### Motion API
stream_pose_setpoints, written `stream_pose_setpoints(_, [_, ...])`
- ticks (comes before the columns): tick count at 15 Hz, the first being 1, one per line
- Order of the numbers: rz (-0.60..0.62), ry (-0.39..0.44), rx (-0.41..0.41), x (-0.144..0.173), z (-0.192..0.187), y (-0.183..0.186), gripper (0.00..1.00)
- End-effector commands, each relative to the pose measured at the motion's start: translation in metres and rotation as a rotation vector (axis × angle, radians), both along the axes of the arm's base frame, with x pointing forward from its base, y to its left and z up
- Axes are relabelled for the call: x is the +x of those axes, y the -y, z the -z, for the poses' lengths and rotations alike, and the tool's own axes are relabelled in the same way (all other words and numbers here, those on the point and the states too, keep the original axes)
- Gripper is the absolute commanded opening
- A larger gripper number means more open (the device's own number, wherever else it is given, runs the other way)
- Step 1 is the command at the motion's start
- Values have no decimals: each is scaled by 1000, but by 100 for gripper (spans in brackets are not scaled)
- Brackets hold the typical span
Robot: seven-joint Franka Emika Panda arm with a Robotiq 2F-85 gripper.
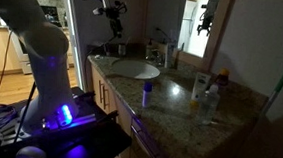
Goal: Move the cup from the left to the right of the tap
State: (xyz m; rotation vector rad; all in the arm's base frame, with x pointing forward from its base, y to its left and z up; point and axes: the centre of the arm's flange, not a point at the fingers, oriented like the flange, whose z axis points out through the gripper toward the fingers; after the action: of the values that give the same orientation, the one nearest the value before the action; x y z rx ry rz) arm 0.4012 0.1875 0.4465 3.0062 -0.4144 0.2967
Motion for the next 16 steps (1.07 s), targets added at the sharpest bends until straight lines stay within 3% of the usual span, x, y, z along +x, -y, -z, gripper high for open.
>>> stream_pose_setpoints(1, [0,0,0,0,0,0,100])
stream_pose_setpoints(8, [-22,-23,-8,5,6,-8,100])
stream_pose_setpoints(12, [-90,-65,90,27,10,-82,100])
stream_pose_setpoints(15, [-12,-117,214,56,1,-130,100])
stream_pose_setpoints(16, [-46,-68,141,19,5,-99,100])
